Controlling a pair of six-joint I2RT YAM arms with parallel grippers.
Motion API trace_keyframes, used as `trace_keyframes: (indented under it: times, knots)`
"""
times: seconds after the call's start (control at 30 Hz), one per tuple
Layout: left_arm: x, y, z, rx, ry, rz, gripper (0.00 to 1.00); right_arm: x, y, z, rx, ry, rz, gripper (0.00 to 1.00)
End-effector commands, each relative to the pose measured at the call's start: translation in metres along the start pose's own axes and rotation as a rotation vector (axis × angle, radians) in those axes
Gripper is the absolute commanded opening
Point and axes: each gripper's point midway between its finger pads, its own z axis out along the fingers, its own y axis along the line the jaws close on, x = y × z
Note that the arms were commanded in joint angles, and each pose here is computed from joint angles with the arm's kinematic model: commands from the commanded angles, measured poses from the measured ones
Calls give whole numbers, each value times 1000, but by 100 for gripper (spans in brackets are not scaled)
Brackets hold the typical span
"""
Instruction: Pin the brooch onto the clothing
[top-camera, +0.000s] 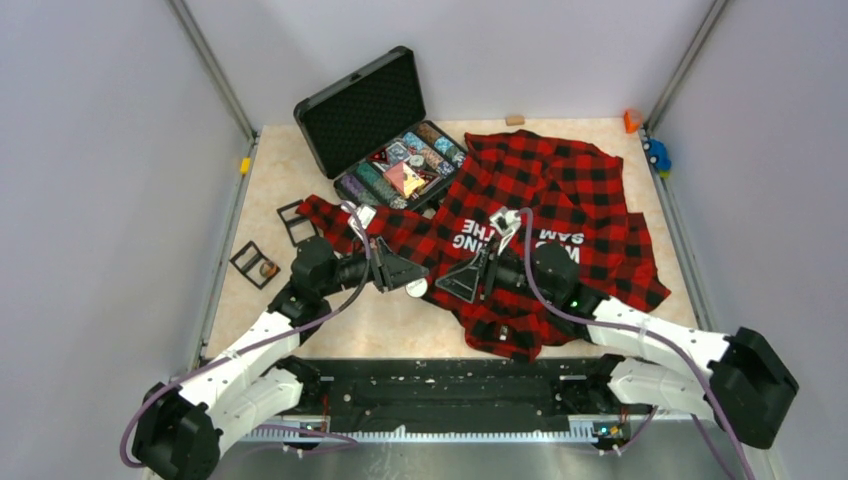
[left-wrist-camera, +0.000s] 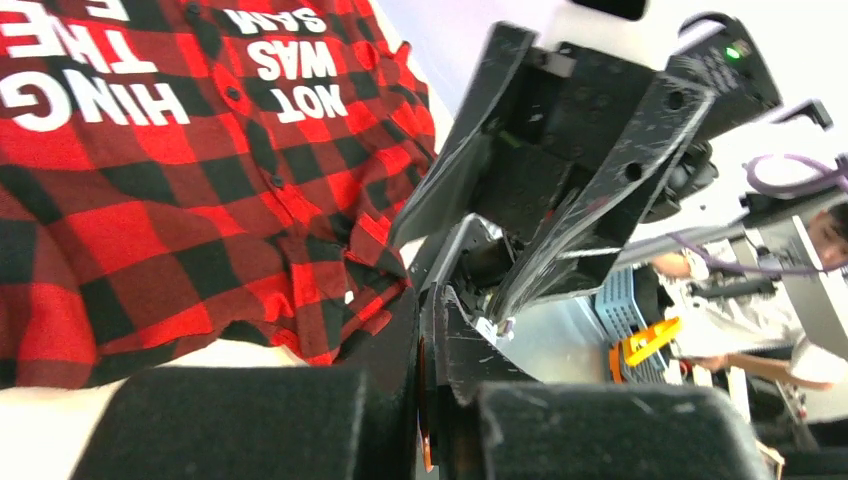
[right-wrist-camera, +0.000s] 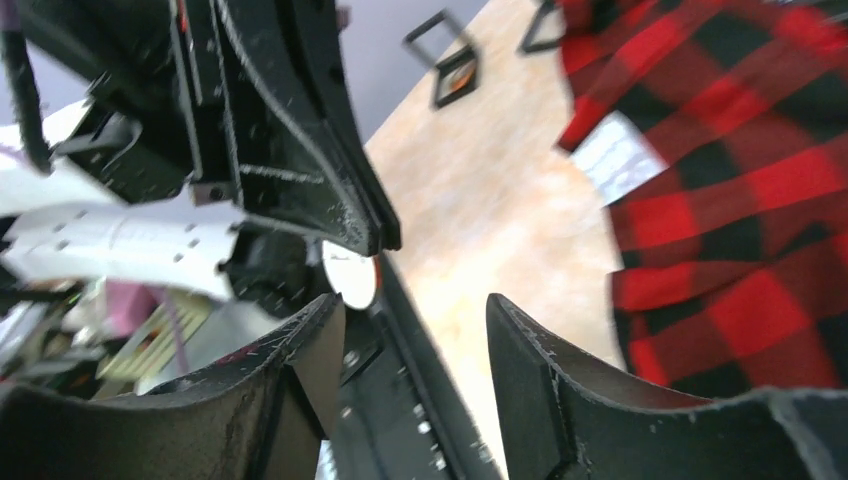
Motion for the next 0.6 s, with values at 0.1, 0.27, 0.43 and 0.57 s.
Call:
trace_keyframes:
  times: [0.1, 0.27, 0.43, 0.57]
  knots:
    - [-6, -44, -4, 205, 30, 117, 0, 9, 65, -4, -377, 104, 67, 49]
    - [-4, -47, -4, 234, 42, 112, 0, 12, 70, -2, -417, 126, 76, 44]
    - [-3, -52, -5, 257, 60, 116, 0, 13, 65, 2, -399, 125, 84, 42]
    - [-2, -53, -4, 266, 74, 116, 0, 11, 65, 6, -399, 112, 83, 39]
